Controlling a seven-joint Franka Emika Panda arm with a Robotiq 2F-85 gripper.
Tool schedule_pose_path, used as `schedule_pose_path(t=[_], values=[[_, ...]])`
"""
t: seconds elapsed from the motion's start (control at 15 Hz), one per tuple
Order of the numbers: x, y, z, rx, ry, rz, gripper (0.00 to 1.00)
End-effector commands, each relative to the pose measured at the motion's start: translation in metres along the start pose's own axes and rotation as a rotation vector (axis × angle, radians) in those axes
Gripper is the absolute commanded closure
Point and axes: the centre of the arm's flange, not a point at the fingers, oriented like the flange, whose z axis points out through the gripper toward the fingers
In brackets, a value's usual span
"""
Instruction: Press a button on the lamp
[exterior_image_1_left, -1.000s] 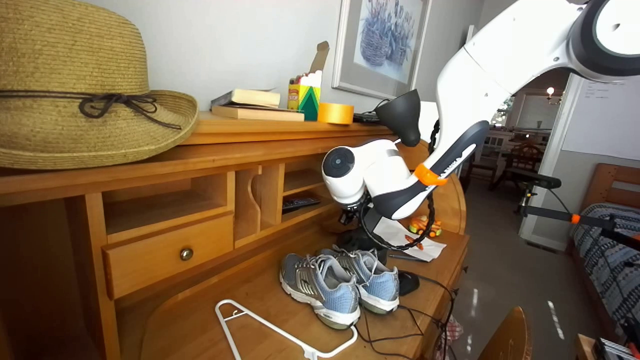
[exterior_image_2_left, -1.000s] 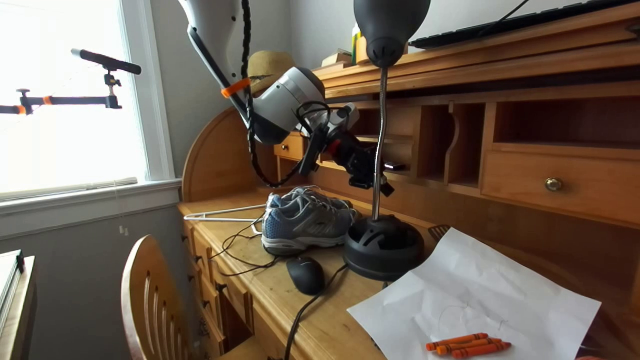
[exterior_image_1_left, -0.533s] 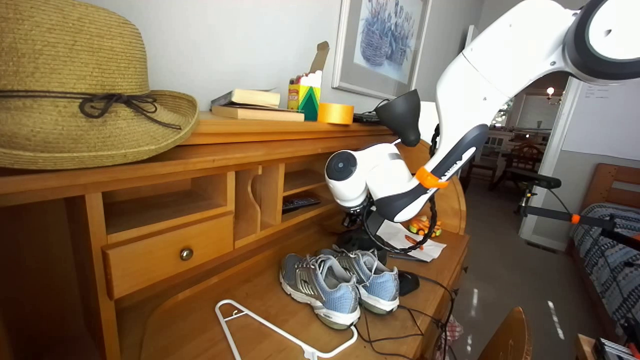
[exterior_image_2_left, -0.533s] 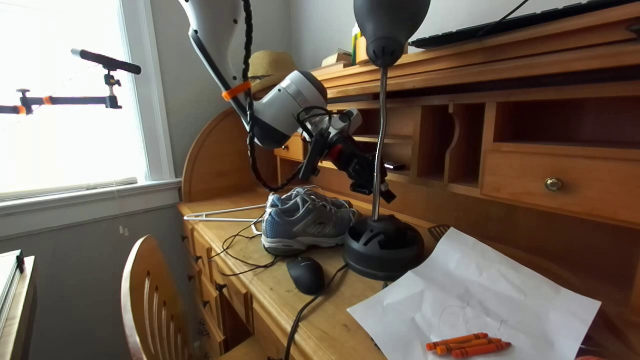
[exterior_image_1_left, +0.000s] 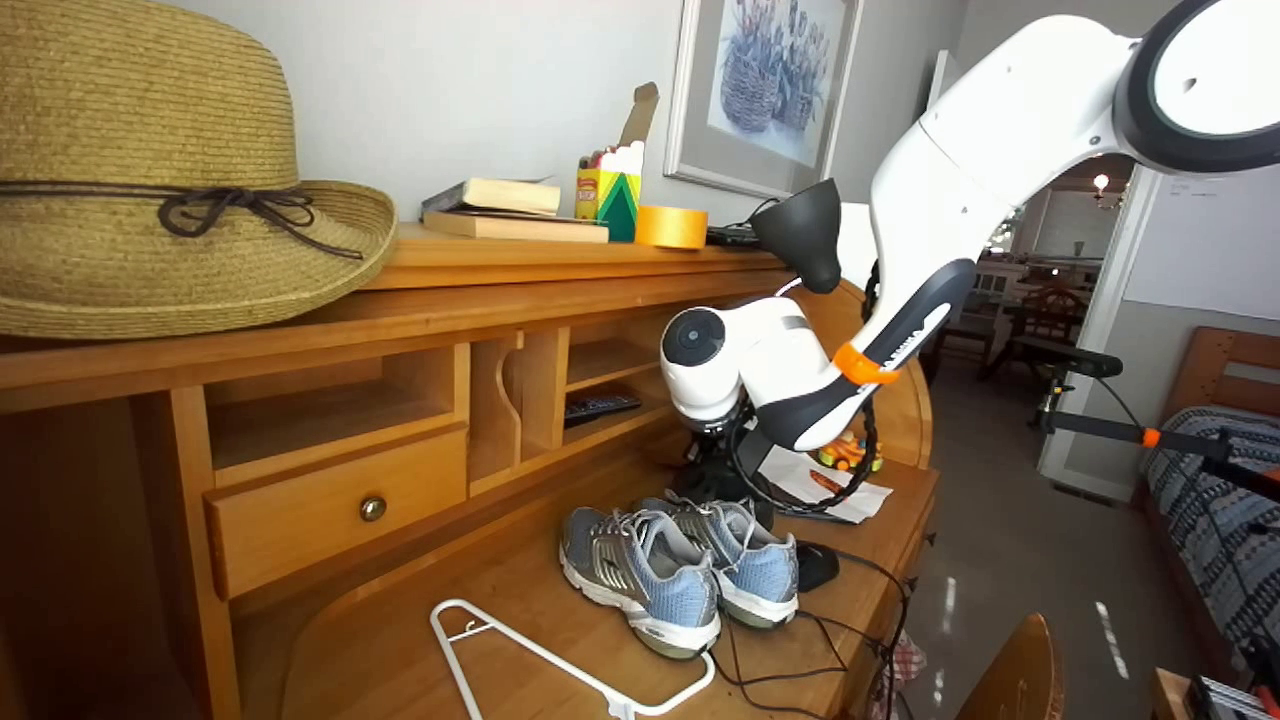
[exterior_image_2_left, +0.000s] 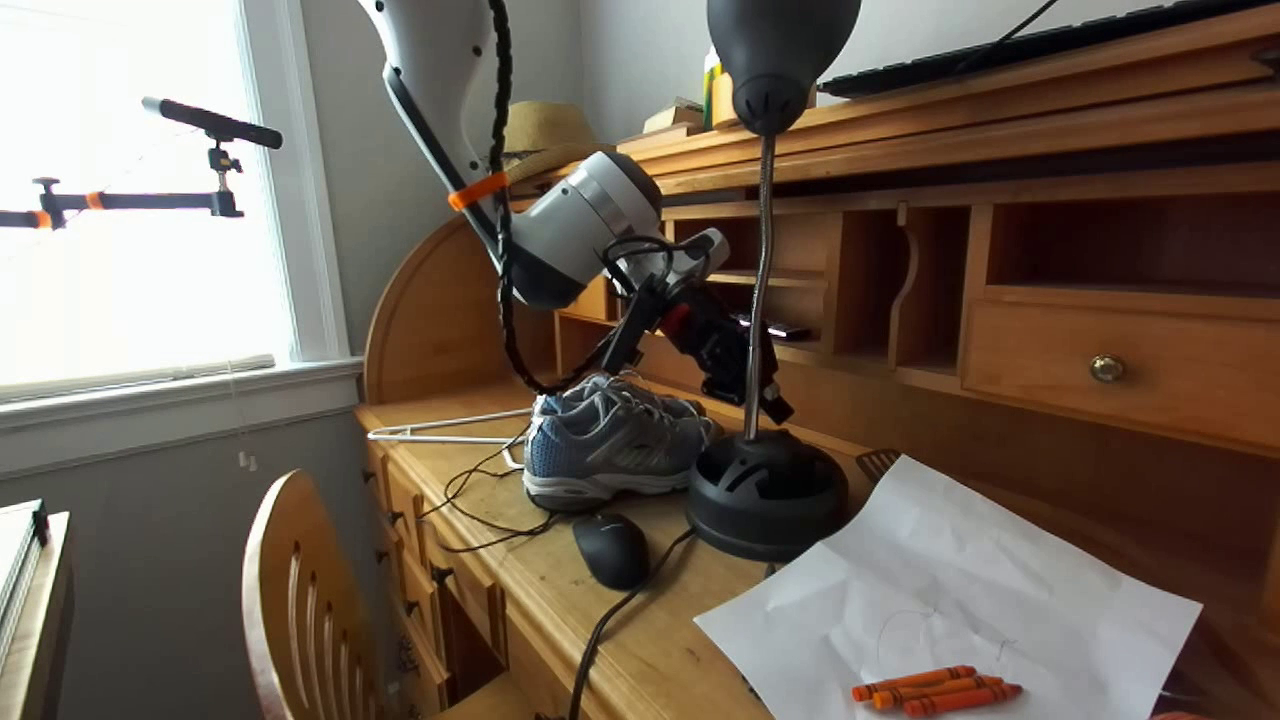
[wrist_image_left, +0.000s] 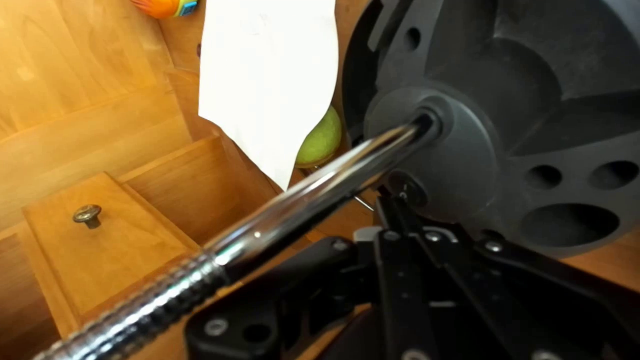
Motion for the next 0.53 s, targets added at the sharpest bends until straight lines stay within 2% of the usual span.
schedule_pose_path(t=[0.0, 0.47], values=[[-0.0043, -0.0019, 0.0104, 0.039, 0.008, 0.018, 1.00], [-0.0040, -0.0010, 0.0141, 0.044, 0.044, 0.006, 1.00]])
